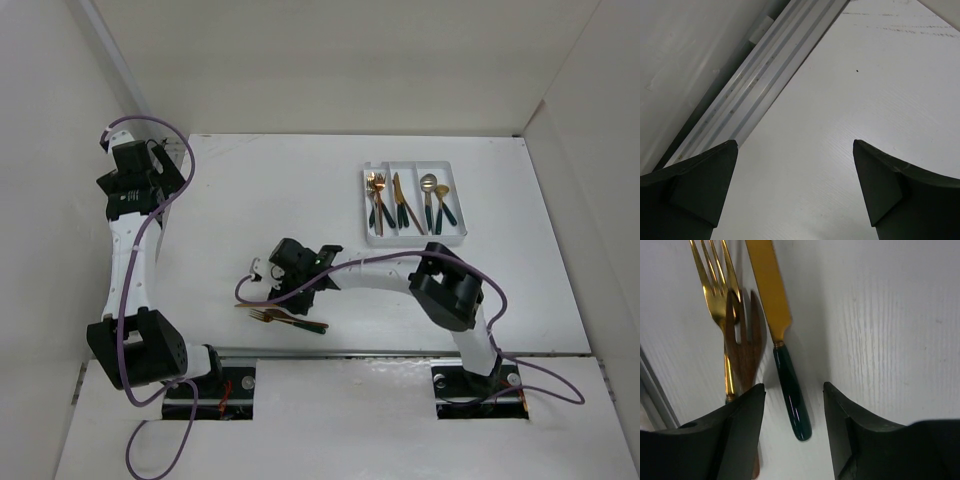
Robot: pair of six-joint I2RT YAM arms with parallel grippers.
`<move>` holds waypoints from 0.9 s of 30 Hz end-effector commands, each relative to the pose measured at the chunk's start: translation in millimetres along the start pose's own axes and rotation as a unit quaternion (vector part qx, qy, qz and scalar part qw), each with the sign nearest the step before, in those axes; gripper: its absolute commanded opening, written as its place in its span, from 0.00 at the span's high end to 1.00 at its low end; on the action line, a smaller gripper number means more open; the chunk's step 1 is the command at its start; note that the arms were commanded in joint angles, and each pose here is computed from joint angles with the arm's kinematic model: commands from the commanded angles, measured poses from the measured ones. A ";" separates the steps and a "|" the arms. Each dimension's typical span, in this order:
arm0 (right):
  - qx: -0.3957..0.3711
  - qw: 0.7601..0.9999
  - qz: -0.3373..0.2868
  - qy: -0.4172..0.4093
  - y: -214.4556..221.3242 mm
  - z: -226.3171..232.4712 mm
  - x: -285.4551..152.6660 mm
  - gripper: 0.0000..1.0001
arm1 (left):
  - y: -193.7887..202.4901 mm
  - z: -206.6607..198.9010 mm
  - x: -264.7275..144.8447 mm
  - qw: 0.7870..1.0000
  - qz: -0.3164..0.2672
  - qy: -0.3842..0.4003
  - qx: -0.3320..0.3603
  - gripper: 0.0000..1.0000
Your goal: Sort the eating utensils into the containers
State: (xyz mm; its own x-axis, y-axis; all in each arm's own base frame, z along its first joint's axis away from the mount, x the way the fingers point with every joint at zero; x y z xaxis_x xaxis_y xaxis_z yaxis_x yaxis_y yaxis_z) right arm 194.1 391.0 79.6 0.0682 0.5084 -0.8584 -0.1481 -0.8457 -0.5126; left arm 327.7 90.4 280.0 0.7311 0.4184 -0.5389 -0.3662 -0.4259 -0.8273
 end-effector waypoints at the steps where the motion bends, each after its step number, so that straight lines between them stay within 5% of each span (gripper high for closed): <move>1: 0.013 0.999 0.007 0.032 -3.2 -3.4 19.8 0.44 | -8.3 0.4 -9.0 1.000 -0.023 0.010 -0.009 0.00; 10: 0.039 0.988 0.047 0.143 -1.7 -30.3 26.1 0.60 | -8.3 0.4 -9.0 1.000 -0.023 0.010 -0.009 0.00; 15: 0.028 0.993 0.041 0.109 0.5 -23.7 33.1 1.00 | -8.3 0.4 -9.0 1.000 -0.023 0.010 -0.009 0.00; 21: 0.056 0.991 0.006 0.118 -11.4 -32.4 13.7 1.00 | -8.3 0.4 -9.0 1.000 -0.023 0.010 -0.009 0.00; 27: 0.177 0.965 -0.147 0.122 -45.9 -90.3 -68.2 1.00 | -7.9 -0.6 -9.1 1.000 -0.022 0.014 -0.009 0.00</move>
State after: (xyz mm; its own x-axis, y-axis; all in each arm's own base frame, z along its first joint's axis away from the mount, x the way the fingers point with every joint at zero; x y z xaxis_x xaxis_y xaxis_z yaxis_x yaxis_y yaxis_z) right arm 243.6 396.3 87.0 0.2789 0.4876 -0.8273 -0.3315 -0.7596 -0.5595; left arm 328.1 89.1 279.8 0.7357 0.4077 -0.5409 -0.3697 -0.4274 -0.8250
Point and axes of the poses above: each gripper's point midway between its finger pads, its own x axis out along the fingers, its own z axis along the line the jaws close on, y = z × x, the point moved 6 cm from there along -x, back along the fingers, and after that the axes turned 3 degrees about -x, right-handed, at the moved point
